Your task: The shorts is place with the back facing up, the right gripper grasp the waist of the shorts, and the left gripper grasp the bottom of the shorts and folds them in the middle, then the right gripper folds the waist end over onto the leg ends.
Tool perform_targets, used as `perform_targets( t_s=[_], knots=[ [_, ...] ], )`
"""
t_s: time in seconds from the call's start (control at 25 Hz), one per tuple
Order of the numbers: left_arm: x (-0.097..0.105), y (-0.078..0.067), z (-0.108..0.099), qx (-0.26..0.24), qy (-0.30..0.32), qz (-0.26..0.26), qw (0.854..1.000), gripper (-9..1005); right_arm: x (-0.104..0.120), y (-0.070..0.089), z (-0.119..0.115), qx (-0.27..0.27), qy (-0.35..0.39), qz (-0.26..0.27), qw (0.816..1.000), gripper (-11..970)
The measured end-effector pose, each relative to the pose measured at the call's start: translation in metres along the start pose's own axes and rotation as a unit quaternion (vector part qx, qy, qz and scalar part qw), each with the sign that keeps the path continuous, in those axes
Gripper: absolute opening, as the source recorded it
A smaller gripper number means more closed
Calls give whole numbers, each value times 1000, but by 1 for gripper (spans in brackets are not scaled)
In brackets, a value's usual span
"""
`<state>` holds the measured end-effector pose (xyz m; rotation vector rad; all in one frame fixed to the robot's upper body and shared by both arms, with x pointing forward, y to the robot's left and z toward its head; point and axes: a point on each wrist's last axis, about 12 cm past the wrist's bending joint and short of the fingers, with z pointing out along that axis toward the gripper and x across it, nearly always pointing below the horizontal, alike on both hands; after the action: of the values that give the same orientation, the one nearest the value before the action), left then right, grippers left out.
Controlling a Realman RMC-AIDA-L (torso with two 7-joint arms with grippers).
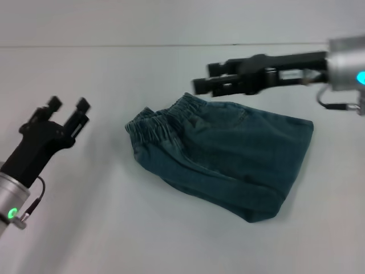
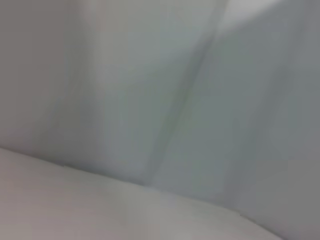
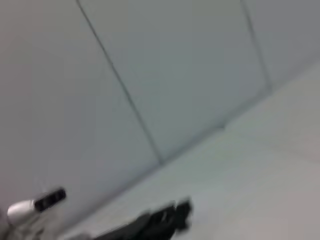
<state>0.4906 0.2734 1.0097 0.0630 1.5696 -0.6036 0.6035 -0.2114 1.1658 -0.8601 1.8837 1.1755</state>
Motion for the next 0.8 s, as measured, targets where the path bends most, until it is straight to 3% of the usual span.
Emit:
perform_targets(
  t_s=[0.08, 0.12, 0.28, 0.36, 0.52, 0.64, 0.8],
  knots=[
    [-11, 5, -5, 72, 39, 1, 997, 726, 34, -2, -30, 20, -72, -24, 997, 776],
    [-18, 7, -6, 106, 57, -1, 993, 726, 34, -2, -30, 20, -72, -24, 997, 811],
    [-38, 9, -12, 203, 127, 4, 971, 725, 84, 2, -58, 49, -89, -50, 994, 952],
    [-47, 8, -15, 236, 158, 11, 959, 725, 110, 7, -70, 59, -85, -57, 993, 957],
    [-57, 5, -21, 280, 213, 16, 936, 725, 146, 17, -93, 76, -89, -63, 991, 959],
    [-59, 2, -21, 299, 245, 6, 922, 725, 162, 25, -104, 85, -93, -71, 989, 959],
    [-60, 0, -15, 309, 260, 7, 915, 725, 174, 28, -106, 93, -90, -70, 989, 959]
  ],
)
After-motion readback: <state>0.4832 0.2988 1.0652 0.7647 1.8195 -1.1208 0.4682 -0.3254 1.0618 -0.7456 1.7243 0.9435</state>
